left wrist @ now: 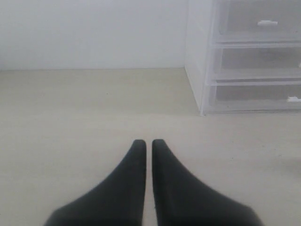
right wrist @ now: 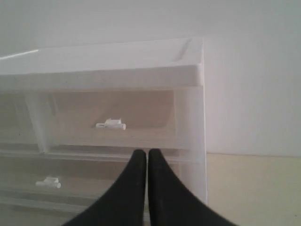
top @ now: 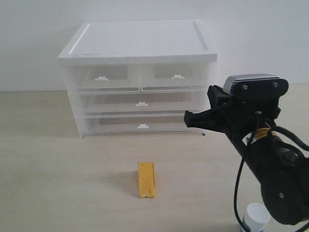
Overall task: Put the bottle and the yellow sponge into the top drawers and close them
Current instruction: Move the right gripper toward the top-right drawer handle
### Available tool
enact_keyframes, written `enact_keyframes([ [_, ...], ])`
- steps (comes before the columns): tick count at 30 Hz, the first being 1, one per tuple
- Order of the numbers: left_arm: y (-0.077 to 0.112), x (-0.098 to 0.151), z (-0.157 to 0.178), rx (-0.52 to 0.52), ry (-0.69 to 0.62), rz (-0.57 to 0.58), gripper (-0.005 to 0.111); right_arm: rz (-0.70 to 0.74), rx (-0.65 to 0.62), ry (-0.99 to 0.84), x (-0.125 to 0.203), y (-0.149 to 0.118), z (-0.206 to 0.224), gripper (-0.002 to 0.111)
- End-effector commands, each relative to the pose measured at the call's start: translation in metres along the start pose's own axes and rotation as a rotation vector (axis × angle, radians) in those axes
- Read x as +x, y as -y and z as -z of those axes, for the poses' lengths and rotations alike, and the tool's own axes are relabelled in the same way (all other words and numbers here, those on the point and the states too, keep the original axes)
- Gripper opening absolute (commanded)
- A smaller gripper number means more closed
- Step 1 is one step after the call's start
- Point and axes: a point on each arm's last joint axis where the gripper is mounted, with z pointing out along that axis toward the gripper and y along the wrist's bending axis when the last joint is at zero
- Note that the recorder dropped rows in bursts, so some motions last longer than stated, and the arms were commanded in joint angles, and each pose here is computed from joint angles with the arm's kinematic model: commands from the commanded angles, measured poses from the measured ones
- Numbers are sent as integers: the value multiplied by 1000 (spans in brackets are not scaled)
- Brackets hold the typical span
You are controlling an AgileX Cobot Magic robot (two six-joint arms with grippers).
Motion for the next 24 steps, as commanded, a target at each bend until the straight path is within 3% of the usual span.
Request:
enact_keyframes([
  [1, 0, 0, 0, 0, 7, 5, 4, -5, -14, 30, -1, -6, -12, 0],
  [18, 0, 0, 0, 0, 7, 5, 4, 72, -36, 6, 14, -26, -39, 0],
  [24, 0, 0, 0, 0, 7, 5, 4, 81, 60, 18, 13, -40, -44, 0],
])
